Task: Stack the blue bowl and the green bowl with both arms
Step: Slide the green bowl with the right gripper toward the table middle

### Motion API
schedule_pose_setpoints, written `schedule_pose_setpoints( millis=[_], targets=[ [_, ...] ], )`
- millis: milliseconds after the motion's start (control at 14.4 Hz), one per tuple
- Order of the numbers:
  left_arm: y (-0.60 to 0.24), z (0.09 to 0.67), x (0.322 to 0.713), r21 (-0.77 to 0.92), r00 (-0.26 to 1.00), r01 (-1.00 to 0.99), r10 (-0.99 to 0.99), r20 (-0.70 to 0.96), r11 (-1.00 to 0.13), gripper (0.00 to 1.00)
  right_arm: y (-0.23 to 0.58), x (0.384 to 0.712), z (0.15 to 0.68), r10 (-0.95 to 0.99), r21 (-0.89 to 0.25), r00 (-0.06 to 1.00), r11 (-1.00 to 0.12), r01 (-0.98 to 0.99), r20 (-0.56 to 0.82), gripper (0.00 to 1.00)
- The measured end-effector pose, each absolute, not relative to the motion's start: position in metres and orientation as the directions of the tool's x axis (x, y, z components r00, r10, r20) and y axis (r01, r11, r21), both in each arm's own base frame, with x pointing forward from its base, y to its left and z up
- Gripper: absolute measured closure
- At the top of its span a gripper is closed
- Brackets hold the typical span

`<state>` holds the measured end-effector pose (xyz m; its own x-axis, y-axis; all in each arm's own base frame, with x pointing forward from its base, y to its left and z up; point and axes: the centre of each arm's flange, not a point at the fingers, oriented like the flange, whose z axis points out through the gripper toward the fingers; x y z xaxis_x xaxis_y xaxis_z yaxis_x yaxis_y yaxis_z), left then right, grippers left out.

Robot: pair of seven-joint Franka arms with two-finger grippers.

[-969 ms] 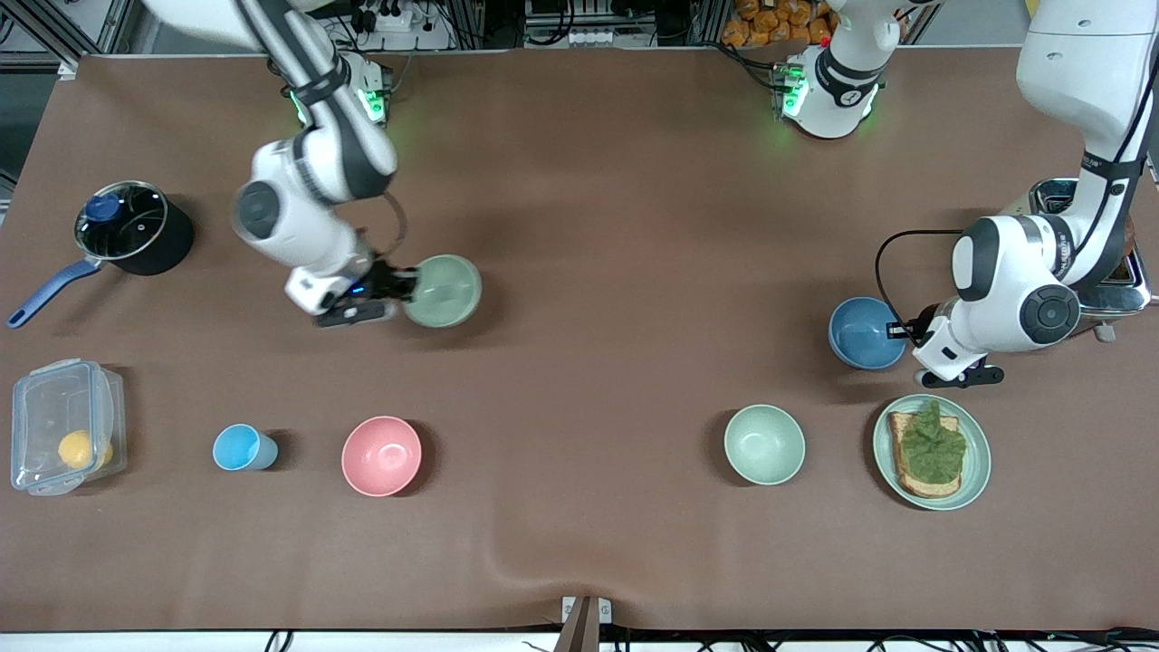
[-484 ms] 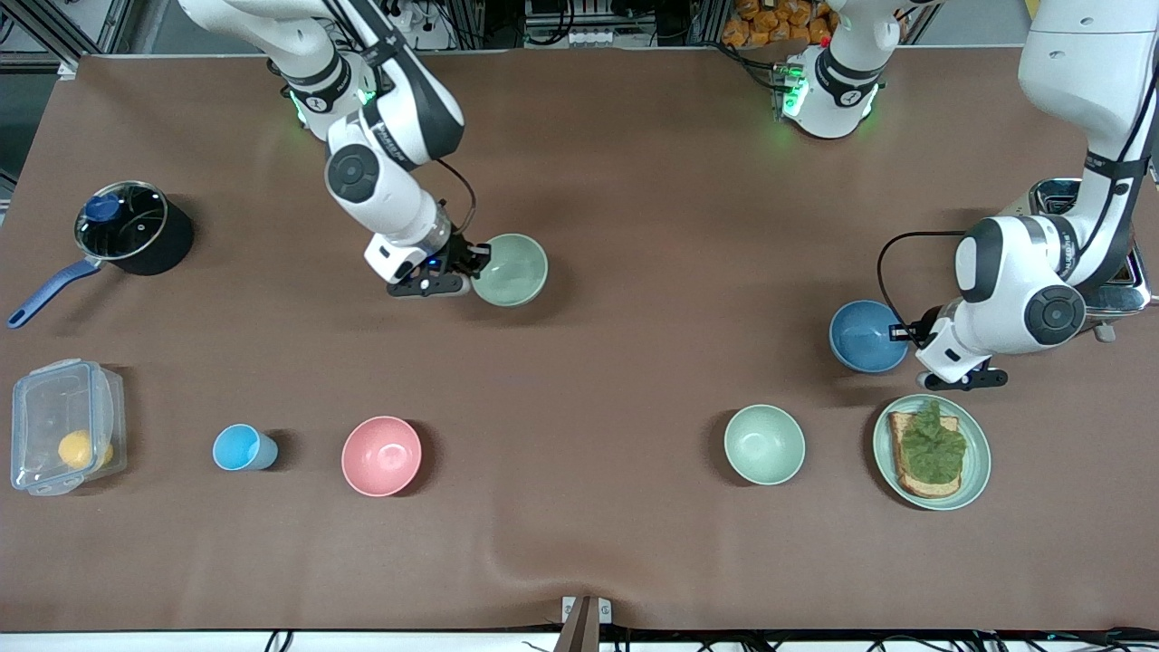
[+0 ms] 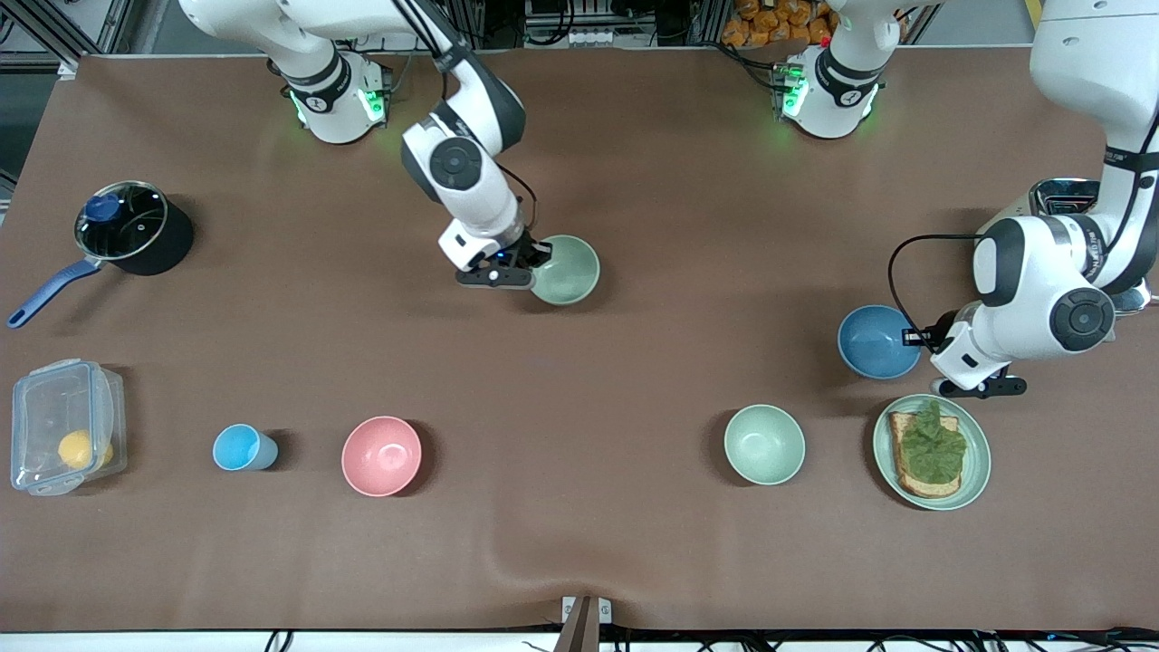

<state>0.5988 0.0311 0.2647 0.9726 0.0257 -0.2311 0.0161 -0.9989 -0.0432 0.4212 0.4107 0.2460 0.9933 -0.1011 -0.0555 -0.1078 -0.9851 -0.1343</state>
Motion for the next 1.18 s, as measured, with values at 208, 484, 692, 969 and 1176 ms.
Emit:
schedule_pose_setpoints(
  millis=[208,484,692,969,1176],
  targets=[
    [0.019,0.278,0.605,-0.035,0.973,-0.001,0.007,-0.23,-0.999,0.95,0.426,0.417,0.232,-0.105,-0.145,0.994,-0.983,-0.11,-0.041,0.96],
    [0.01,0.288,0.61,-0.013,0.973,0.002,0.005,-0.229,-1.0,0.95,0.434,0.411,0.216,-0.111,-0.15,0.993,-0.982,-0.115,-0.036,0.96],
    [-0.002,0.306,0.614,0.011,0.972,0.002,0.0,-0.233,-1.0,0.95,0.431,0.416,0.216,-0.143,-0.148,0.989,-0.978,-0.147,-0.035,0.86],
    [-0.034,0.334,0.618,0.074,0.97,0.001,-0.017,-0.243,-0.997,0.95,0.43,0.418,0.218,-0.175,-0.149,0.984,-0.973,-0.178,-0.037,0.42],
    [-0.074,0.347,0.613,0.107,0.968,0.011,-0.016,-0.251,-0.994,0.95,0.42,0.43,0.219,-0.226,-0.148,0.973,-0.962,-0.229,-0.035,0.13]
  ],
)
